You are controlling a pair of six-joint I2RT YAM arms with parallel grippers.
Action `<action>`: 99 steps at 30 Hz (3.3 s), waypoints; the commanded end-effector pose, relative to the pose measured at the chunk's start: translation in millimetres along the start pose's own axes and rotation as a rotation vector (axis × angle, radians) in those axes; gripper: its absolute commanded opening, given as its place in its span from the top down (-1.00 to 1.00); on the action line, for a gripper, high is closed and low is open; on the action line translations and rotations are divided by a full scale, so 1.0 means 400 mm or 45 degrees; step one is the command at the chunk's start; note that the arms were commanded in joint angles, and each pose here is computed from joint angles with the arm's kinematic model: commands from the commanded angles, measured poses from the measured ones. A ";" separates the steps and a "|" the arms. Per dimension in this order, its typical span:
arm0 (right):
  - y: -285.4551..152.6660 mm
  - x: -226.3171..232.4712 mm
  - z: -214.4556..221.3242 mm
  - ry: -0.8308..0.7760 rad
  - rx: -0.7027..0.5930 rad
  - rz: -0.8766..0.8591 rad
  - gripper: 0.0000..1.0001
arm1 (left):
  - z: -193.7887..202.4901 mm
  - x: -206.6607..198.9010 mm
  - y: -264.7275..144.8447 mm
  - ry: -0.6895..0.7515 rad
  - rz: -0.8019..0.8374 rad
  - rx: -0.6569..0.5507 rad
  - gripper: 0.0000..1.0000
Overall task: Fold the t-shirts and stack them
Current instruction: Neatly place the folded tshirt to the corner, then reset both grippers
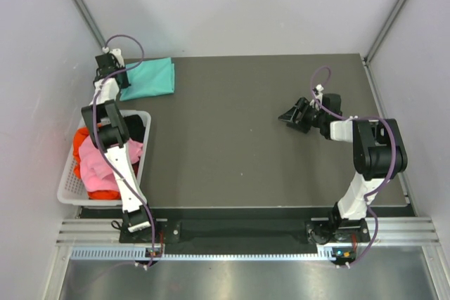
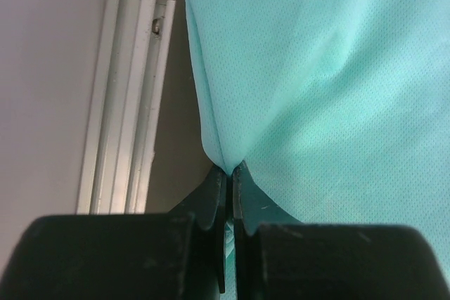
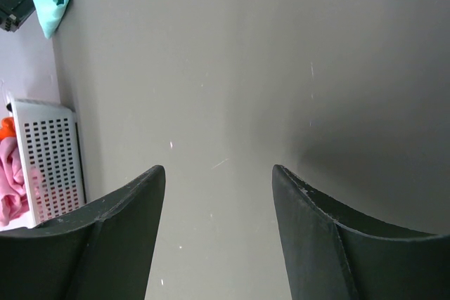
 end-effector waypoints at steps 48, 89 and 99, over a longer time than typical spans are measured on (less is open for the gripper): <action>-0.049 0.118 -0.067 -0.141 -0.080 -0.130 -0.28 | -0.071 -0.218 -0.085 -0.367 -0.050 -0.077 1.00; -0.098 0.183 -0.109 -0.208 -0.110 -0.061 -0.29 | -0.021 -0.171 -0.102 -0.348 -0.160 0.076 1.00; -0.196 0.236 -0.060 -0.240 -0.105 0.021 -0.29 | -0.212 -0.269 -0.483 -0.172 0.024 -0.075 1.00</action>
Point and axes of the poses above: each gripper's point midway between its finger pads, its own y axis out along the fingers, its own x axis along the line the jaws close on, z = x × y, the point moved 6 cm from there along -y, back along the fingers, and after that the axes turned 2 degrees about -y, right-handed, at the moved point
